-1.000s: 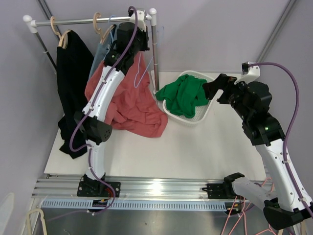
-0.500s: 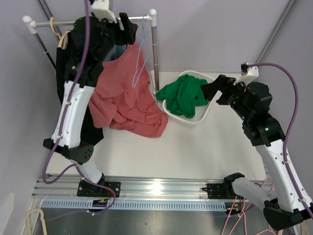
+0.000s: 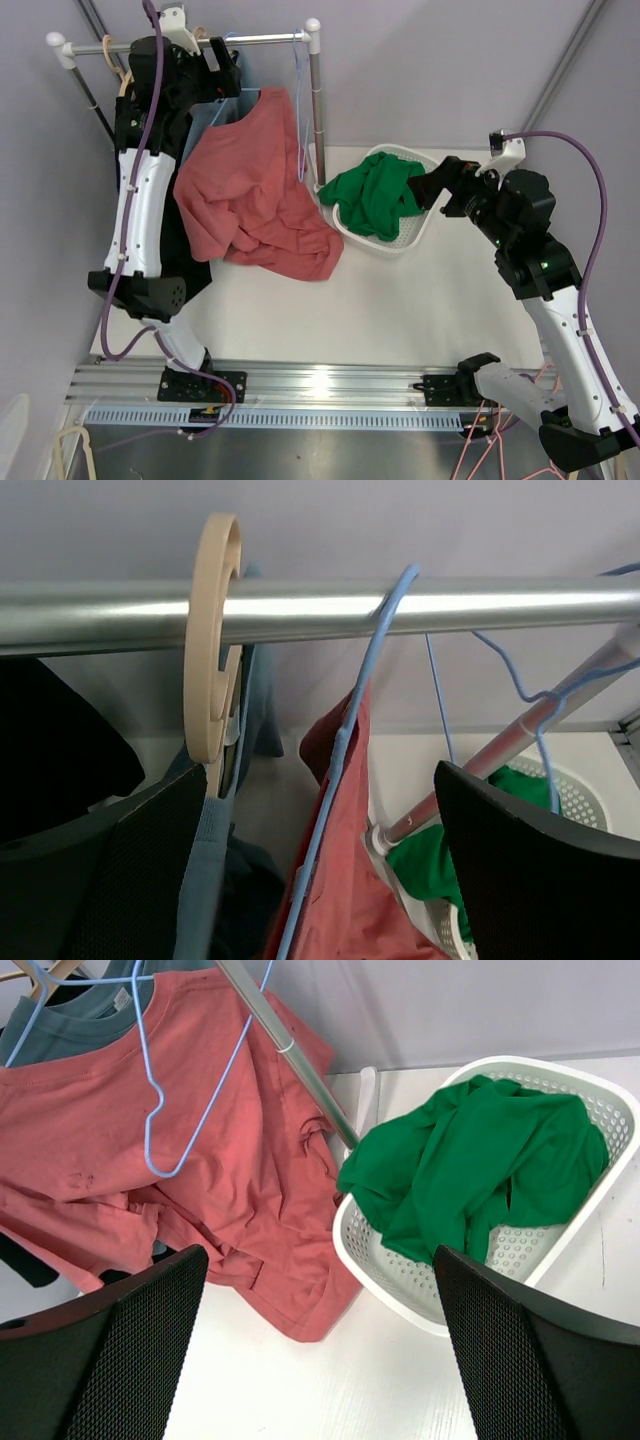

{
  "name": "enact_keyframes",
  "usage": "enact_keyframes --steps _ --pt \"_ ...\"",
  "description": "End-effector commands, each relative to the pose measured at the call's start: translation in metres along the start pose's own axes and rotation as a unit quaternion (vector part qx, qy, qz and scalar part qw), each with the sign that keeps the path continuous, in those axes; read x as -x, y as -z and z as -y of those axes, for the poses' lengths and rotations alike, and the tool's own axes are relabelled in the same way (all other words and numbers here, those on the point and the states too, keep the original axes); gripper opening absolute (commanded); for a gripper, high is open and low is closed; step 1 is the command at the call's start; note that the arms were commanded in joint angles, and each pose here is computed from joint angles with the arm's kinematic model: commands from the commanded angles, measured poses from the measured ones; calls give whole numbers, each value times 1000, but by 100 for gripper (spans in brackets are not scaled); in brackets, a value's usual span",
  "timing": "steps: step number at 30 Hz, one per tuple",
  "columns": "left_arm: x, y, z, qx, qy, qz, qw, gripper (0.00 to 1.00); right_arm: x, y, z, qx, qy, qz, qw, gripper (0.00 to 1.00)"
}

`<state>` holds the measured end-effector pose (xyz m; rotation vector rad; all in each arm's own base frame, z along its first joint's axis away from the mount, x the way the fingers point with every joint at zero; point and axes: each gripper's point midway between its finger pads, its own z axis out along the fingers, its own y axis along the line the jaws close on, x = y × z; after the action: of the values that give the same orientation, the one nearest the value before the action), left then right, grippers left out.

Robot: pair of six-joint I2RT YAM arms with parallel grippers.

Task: Remove the t-shirt from the hanger

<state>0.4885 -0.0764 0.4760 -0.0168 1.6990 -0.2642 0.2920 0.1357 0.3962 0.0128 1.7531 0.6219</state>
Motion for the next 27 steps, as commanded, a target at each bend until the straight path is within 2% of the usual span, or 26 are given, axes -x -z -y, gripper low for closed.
enact_keyframes --steps 1,6,7,10,11,12,15,17,18,20,21,24,27 --pt "6 -1 2 -25 14 2 1000 99 5 0 -8 17 -3 7 1000 100" --pt "-11 -25 -1 -29 24 -23 999 88 1 -4 -4 11 -2 2 1000 99" --pt "-11 -27 0 -30 25 -22 999 82 -1 -5 -3 8 -3 1 1000 99" --pt "-18 -38 1 -38 29 -30 998 72 -4 -6 -1 6 -1 -1 1000 99" --pt "-24 -43 0 -38 31 -37 998 67 -4 -6 0 5 -1 0 1000 100" --pt "-24 -44 1 -40 32 -38 998 57 -6 -7 1 3 -1 -2 1000 99" --pt "-30 -49 2 -45 37 -44 997 45 -7 -9 3 0 -1 -4 1000 100" --pt "-29 -49 -1 -35 41 -43 998 55 -8 -10 3 1 -1 -4 1000 99" --pt "-29 -48 -1 -34 40 -43 998 55 -9 -10 3 1 -2 -6 1000 99" --pt "-27 -47 2 -45 35 -40 998 34 -9 -11 3 1 -1 -6 1000 99" --pt "-25 -47 3 -46 34 -38 998 19 -9 -11 4 0 -1 -5 1000 99" --pt "-28 -48 3 -49 36 -43 997 1 -9 -11 4 0 -2 -5 1000 99" --pt "-27 -47 10 -66 44 -45 996 1 -9 -10 3 2 -3 -4 1000 99"
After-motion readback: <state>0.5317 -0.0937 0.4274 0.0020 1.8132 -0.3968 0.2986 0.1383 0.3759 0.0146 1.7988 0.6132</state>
